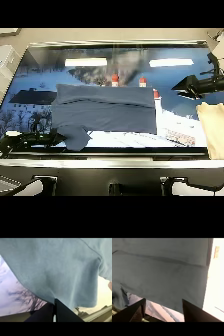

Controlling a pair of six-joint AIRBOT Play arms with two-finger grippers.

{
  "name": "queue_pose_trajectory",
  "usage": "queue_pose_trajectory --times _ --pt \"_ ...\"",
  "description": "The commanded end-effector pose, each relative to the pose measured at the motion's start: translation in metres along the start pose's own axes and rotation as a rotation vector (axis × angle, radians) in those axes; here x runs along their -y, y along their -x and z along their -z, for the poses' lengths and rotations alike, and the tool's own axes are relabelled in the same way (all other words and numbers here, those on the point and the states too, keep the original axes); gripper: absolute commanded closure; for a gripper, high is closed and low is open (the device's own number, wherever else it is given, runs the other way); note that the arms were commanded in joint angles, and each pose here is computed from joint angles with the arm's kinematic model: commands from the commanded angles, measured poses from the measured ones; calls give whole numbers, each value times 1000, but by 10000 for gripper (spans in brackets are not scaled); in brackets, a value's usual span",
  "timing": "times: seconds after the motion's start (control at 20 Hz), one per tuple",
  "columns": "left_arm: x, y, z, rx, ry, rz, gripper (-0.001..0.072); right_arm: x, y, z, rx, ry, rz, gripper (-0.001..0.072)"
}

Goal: Fold the clothes and pants, and hang the long-sleeved shirts on hangers.

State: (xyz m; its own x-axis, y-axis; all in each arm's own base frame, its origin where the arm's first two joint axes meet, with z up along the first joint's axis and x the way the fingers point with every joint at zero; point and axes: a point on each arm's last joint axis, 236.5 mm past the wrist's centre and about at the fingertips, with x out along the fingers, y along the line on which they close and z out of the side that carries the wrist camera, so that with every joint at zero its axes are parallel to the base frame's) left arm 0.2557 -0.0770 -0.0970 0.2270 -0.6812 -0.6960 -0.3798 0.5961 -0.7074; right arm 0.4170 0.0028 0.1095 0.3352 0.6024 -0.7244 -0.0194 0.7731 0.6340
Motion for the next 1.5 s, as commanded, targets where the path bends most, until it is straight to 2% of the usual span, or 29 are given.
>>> queue_pose_trajectory --times 0.0,0.3,0.6,1.0,1.1,1.45 --pt "2 -1 -1 6 2 4 691 24 -9 18 -50 -55 28 184" --pt "2 -1 -1 5 2 4 691 76 -63 114 -264 -331 -2 183" --pt "2 -1 -1 5 2 4 691 94 -102 173 -349 -371 -1 183" --pt "2 -1 -1 5 7 5 691 101 -119 160 -250 -343 -20 189" --pt "2 -1 -1 5 7 4 691 102 -121 163 -255 -346 -22 226" --pt "2 -1 -1 5 13 5 691 103 -137 180 -231 -377 -55 226"
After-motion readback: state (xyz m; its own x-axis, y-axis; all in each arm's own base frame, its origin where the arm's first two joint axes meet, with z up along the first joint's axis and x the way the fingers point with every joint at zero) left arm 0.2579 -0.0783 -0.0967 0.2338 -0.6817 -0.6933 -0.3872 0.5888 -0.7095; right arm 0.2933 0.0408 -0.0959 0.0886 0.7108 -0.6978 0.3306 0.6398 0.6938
